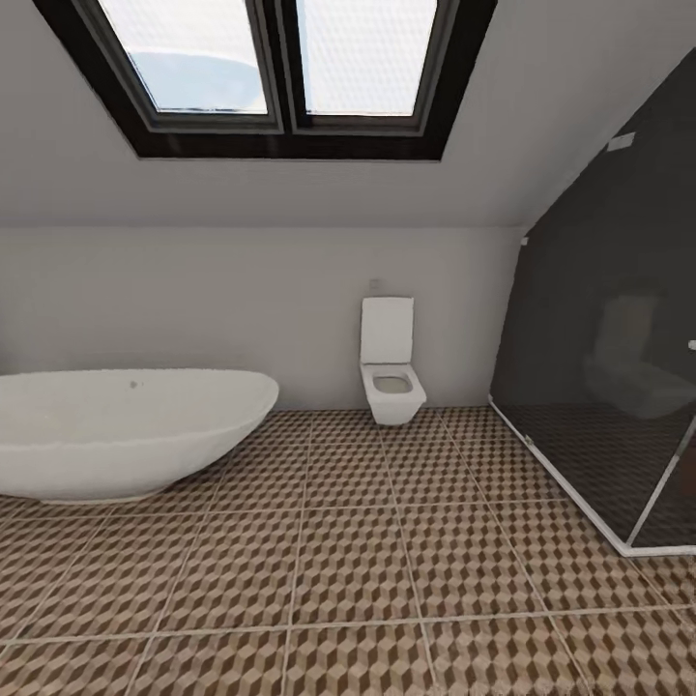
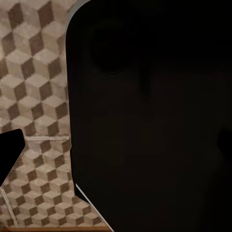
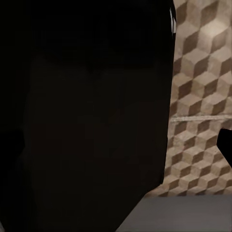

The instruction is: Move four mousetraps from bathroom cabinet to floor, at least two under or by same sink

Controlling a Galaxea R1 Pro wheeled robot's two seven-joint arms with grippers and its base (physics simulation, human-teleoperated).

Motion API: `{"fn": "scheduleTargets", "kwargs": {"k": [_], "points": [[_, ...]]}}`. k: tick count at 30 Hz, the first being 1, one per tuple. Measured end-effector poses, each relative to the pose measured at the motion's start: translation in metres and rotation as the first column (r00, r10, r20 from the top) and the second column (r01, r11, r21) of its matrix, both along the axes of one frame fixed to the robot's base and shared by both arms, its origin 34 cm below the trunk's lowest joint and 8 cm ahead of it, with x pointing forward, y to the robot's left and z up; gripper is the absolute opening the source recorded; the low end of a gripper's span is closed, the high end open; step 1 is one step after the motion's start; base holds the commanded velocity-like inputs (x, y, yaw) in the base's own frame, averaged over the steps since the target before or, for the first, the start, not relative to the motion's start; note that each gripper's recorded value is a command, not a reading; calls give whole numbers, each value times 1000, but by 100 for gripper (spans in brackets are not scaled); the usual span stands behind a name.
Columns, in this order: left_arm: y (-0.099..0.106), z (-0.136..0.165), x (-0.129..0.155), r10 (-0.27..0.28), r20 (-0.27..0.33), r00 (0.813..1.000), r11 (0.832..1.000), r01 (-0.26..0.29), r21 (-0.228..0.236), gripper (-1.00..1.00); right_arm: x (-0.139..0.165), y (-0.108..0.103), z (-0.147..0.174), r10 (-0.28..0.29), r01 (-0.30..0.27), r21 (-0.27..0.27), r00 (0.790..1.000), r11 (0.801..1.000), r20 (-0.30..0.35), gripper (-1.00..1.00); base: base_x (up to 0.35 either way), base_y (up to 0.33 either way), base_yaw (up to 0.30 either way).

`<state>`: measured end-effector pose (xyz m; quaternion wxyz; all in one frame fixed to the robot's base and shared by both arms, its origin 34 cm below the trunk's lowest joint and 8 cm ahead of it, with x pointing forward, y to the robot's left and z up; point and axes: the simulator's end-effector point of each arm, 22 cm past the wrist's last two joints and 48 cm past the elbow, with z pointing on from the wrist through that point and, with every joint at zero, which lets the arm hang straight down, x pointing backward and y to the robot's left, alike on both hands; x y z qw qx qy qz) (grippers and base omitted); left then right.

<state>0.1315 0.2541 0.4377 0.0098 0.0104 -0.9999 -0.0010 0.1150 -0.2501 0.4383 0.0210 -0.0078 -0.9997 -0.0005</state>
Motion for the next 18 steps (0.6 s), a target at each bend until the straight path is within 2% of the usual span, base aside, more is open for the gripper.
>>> {"fn": "scheduleTargets", "kwargs": {"k": [18], "points": [[0, 0, 0, 1, 0, 1000, 1000, -1, 0, 100, 6, 0, 0, -2, 2, -1, 1000, 1000, 29, 100, 0, 0, -297]]}}
